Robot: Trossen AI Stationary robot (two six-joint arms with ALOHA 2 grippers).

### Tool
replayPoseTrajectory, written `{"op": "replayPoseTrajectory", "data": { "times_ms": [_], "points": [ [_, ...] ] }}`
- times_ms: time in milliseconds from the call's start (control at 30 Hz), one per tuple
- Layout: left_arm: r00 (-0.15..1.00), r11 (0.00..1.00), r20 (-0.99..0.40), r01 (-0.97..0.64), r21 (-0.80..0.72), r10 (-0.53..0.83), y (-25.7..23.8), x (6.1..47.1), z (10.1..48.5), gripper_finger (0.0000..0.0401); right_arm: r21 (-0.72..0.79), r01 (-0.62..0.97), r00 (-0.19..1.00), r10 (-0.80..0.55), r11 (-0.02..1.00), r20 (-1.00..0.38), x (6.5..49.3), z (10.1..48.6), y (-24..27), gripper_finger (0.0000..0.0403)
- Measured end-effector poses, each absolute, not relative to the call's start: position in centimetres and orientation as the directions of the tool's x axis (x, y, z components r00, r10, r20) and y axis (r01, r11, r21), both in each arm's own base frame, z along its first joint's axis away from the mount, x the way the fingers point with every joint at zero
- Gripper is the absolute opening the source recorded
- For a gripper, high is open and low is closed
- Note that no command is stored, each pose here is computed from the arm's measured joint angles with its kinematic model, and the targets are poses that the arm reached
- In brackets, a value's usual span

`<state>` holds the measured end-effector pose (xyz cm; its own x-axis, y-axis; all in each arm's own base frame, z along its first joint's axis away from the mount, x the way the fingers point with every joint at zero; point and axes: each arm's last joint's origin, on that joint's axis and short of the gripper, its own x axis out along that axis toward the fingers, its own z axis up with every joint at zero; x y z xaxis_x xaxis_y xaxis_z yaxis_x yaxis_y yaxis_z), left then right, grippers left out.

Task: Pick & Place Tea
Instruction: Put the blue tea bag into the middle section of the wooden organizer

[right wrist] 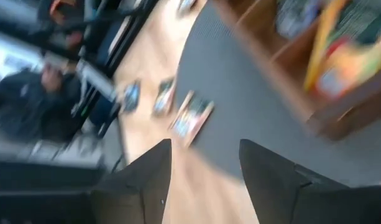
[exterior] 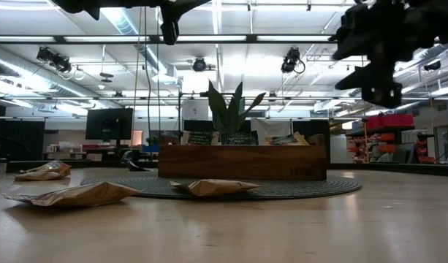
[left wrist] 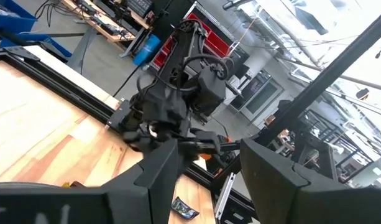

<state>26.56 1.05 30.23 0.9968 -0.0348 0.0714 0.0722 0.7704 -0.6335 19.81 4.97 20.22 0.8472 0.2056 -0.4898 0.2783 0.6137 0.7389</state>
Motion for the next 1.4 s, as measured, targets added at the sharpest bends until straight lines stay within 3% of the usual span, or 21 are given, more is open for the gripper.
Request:
{"op": "replayPoseTrajectory", "data": {
  "times_ms": [167,400,667,967,1167,1400],
  "points": [
    [0.997,0.770,0.071,0.072,-0.633,-0.035,1.1,26.6,30.2,0.0181,0.768,0.185,0.783,0.380,0.614,-0.493,19.2,20.2,6.7,0.0197],
    [0.997,0.770,0.072,0.072,-0.634,-0.034,1.1,26.6,30.2,0.0181,0.737,0.030,0.691,0.519,0.675,-0.503,18.2,20.0,8.8,0.0197],
    [0.997,0.769,0.071,0.072,-0.635,-0.034,1.1,26.6,30.2,0.0181,0.777,0.192,0.451,0.650,0.599,-0.612,16.1,18.8,10.6,0.0197],
    [0.997,0.765,0.071,0.073,-0.640,-0.035,1.0,26.6,30.2,0.0181,0.792,0.323,0.252,0.759,0.518,-0.600,13.5,18.8,13.6,0.0197],
    [0.997,0.764,0.071,0.073,-0.641,-0.036,1.0,26.6,30.2,0.0181,0.785,0.377,0.334,0.718,0.492,-0.611,12.4,18.9,15.0,0.0197],
    [0.997,0.764,0.071,0.073,-0.641,-0.036,1.0,26.6,30.2,0.0181,0.782,0.485,0.479,0.629,0.391,-0.612,11.1,18.9,16.4,0.0197]
  ]
}}
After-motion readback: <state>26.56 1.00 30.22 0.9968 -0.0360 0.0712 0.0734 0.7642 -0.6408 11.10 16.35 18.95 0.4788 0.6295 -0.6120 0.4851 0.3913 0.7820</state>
